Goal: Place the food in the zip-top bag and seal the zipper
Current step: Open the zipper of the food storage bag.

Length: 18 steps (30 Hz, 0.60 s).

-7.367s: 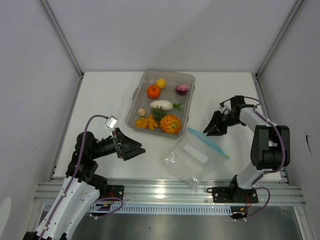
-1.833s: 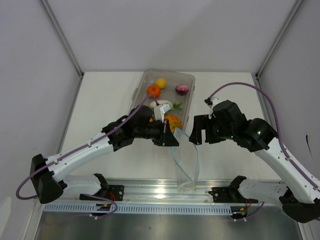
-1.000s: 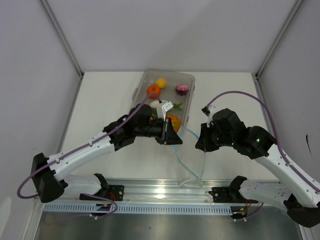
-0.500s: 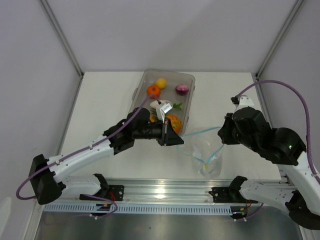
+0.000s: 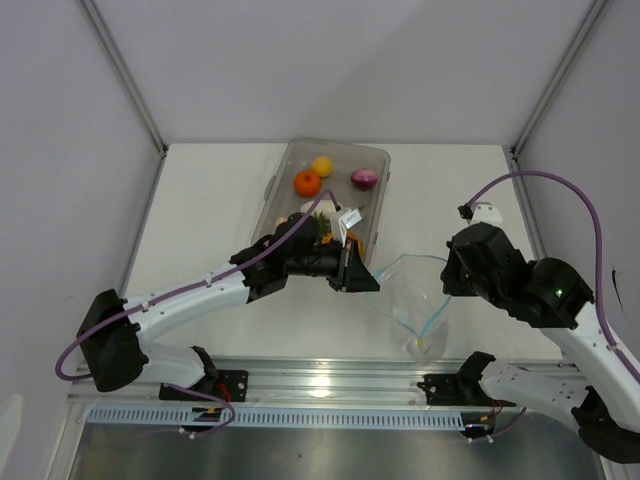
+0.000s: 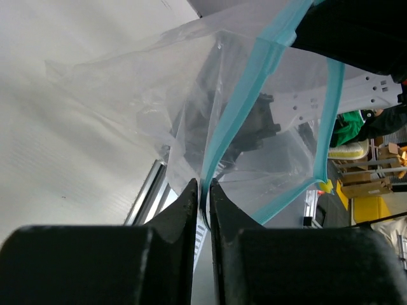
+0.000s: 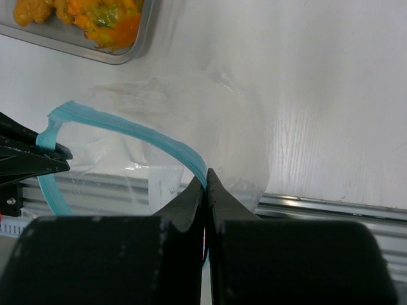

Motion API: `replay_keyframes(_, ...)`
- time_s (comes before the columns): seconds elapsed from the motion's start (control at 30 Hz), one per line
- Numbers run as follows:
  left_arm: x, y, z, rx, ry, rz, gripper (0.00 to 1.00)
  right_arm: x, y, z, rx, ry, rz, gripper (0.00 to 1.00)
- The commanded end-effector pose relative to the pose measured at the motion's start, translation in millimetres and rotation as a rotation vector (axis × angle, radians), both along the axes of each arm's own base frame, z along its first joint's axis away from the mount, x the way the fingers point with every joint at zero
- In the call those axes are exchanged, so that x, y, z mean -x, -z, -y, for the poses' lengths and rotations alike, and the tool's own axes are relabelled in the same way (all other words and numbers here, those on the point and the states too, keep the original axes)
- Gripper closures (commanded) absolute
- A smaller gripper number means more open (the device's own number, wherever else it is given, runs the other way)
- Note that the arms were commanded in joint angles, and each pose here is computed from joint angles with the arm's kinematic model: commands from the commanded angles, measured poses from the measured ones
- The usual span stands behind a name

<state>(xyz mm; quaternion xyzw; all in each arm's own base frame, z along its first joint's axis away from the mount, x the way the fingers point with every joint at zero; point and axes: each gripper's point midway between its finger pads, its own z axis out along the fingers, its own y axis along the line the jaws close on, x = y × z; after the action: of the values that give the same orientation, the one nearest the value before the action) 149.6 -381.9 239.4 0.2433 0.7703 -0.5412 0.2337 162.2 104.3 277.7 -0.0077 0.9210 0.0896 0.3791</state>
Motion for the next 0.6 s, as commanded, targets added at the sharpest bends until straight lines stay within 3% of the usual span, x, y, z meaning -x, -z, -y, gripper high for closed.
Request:
replay_keyframes(0.0, 1.9, -30.2, 9.5, 0.090, 0.051, 0.088, 0.83, -5.6, 1.3, -9.4, -0.074, 0.033, 0.012, 1.00)
replay_keyframes(0.1, 0.5, -31.5, 10.3, 0.094, 0.051, 0.102, 0.75, -7.8, 9.0, -9.5, -0.104, 0.105, -0.011, 1.00)
replay_keyframes(0.3, -5.0, -30.0, 12.8, 0.095, 0.033, 0.116, 0.65, -8.2, 10.4, -34.8, -0.198, 0.005, 0.000, 1.00)
replay_keyframes(0.43, -10.3, -30.5, 9.6, 0.084, 0.003, 0.143, 0.55, -14.4, 8.6, -25.5, -0.175, 0.049, 0.038, 1.00)
replay_keyframes(0.53, -18.6, -42.7, -2.2, 0.103, -0.069, 0.203, 0.44, -19.4, 13.3, -20.8, -0.105, 0.055, 0.031, 1.00)
replay_keyframes(0.57, -18.6, -48.1, -10.5, 0.115, -0.094, 0.224, 0.34, -19.4, 15.9, -19.9, -0.086, 0.053, 0.023, 1.00)
